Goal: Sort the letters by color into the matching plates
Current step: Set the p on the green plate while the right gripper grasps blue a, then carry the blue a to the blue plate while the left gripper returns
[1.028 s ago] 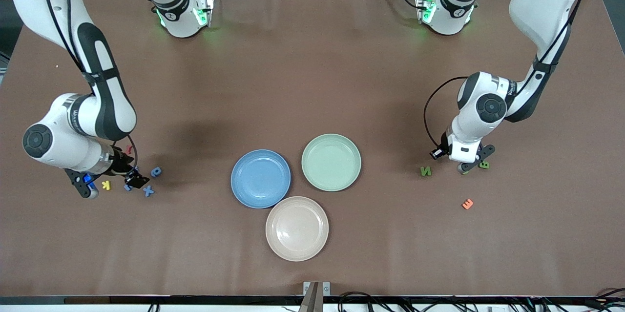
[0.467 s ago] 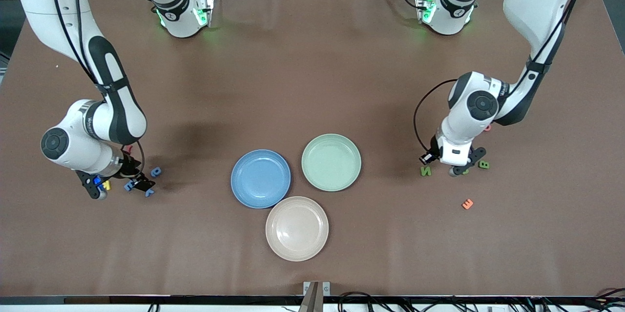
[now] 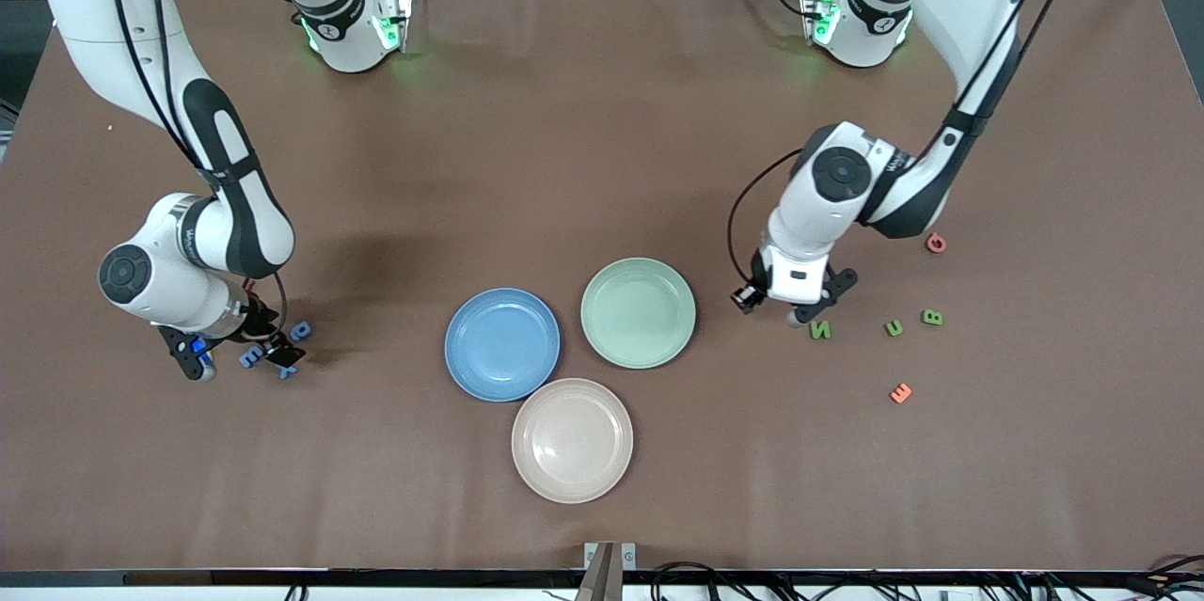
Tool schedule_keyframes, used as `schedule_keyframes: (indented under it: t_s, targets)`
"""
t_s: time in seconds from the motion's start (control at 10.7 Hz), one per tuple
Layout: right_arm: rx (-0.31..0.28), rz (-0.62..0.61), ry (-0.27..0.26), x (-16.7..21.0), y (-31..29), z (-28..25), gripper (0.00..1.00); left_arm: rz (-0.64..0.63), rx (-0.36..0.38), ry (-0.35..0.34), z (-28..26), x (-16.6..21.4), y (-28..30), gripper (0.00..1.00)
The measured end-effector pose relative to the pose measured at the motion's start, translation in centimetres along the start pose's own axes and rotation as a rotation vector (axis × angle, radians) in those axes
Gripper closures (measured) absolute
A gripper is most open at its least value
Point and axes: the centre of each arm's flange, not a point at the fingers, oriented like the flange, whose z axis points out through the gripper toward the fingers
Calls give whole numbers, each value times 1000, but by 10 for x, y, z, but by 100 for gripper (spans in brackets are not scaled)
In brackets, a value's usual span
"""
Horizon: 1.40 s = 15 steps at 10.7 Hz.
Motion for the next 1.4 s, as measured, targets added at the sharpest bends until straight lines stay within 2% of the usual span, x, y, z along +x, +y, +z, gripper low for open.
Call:
schedule_keyframes:
  t_s: [0.28, 0.47, 0.56, 0.65, 0.75, 0.84, 0.93, 1.03, 1.12, 1.31, 1.4]
  targets:
    - [2, -3, 5, -4, 1, 7, 1, -15, -50, -11, -3, -37, 43, 73]
    - [2, -6, 6, -8, 3, 11, 6, 2, -70, -20, 0, -50, 61, 73]
    - [4, -9, 8, -11, 3, 14, 16, 11, -76, -28, 5, -57, 69, 73]
    - [4, -11, 8, -13, 3, 17, 19, 20, -78, -36, 10, -63, 74, 73]
    - [4, -13, 9, -13, 3, 17, 26, 25, -77, -43, 15, -68, 77, 73]
    - [8, -14, 12, -13, 2, 15, 40, 28, -78, -46, 18, -71, 79, 73]
    - [8, -21, 12, -14, 2, 15, 41, 27, -79, -46, 19, -70, 80, 69]
    - [11, -28, 15, -14, 1, 14, 48, 36, -77, -38, 19, -69, 80, 56]
    - [12, -35, 15, -14, 1, 14, 50, 50, -75, -26, 20, -67, 79, 43]
    - [18, -56, 18, -15, -1, 13, 67, 58, -73, -16, 20, -64, 78, 18]
    - [18, -61, 18, -16, 0, 12, 68, 55, -72, -10, 20, -60, 77, 5]
